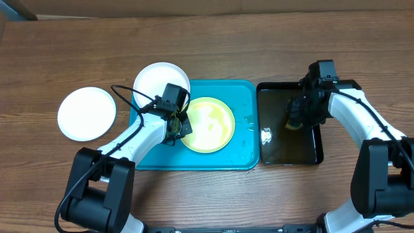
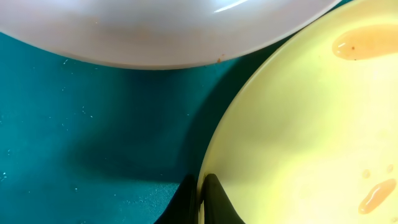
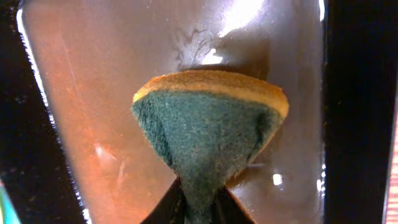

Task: Clean dirty plates on tray and stack at the side
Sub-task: 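Return the sponge to the black tray and release it, then lift the yellow plate with the left gripper and carry it right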

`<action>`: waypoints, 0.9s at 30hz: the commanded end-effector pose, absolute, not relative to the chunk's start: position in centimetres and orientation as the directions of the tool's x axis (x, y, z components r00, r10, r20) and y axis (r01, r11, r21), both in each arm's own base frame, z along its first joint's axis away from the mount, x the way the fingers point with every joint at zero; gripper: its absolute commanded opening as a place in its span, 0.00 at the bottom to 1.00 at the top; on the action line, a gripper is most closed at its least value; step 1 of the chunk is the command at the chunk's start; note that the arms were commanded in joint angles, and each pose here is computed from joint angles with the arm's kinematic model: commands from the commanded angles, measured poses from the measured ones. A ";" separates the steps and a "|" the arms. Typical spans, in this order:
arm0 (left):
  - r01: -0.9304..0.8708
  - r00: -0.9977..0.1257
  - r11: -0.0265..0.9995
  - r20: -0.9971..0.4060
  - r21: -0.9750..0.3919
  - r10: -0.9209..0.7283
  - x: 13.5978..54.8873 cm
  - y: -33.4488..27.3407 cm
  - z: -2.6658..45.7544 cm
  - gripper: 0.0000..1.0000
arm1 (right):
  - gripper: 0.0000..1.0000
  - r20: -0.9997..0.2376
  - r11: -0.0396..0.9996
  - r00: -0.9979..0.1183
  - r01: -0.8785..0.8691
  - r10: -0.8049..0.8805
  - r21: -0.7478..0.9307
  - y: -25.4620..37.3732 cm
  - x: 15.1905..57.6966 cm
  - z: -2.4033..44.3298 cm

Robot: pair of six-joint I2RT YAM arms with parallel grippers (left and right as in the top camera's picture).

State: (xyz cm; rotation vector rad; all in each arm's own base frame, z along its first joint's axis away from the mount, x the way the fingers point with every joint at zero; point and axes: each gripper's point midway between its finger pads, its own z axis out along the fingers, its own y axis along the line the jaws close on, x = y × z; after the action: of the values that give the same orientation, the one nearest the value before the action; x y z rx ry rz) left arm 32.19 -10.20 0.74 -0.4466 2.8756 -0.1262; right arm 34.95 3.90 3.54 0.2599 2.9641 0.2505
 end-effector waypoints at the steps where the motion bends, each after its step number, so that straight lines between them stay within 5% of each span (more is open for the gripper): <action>1: -0.290 -0.934 0.954 -0.194 -0.075 -0.299 31.5 -9.5 0.0 0.04 | 0.27 -0.135 0.975 -0.975 0.155 0.176 0.157 3.7 34.4 2.8; 3: -0.270 -0.940 0.960 -0.195 -0.071 -0.279 31.5 -9.5 0.0 0.04 | 0.66 -0.132 0.975 -0.975 0.156 0.177 0.157 3.7 34.3 2.8; 5: -0.256 -0.944 0.964 -0.196 -0.069 -0.264 31.4 -9.5 0.0 0.04 | 0.83 -0.132 0.973 -0.974 0.162 0.184 0.163 3.8 34.4 3.1; 13: -0.199 -0.962 0.973 -0.166 -0.121 -0.217 31.4 -10.8 0.7 0.04 | 0.88 -0.216 0.967 -0.957 0.146 0.191 0.210 4.1 37.8 11.4; 15: -0.196 -0.966 0.971 -0.145 -0.134 -0.215 31.4 -11.2 1.4 0.04 | 1.00 -0.282 0.973 -0.936 0.173 0.210 0.150 2.2 39.3 13.9; 17: -0.197 -0.968 0.972 -0.132 -0.127 -0.214 31.6 -11.3 2.5 0.04 | 1.00 -0.347 0.964 -0.900 0.248 0.264 0.092 -0.3 40.5 15.8; 27: -0.174 -0.965 0.974 -0.173 -0.144 -0.198 34.8 -12.3 11.2 0.04 | 1.00 -0.378 0.931 -0.854 0.360 0.357 0.064 -4.6 40.8 16.7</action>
State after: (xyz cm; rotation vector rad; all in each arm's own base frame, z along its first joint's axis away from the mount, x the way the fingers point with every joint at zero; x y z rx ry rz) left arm 32.95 -11.53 8.32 -0.3302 2.9924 -0.1433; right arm 40.61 -4.47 15.94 0.5131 2.7238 0.0132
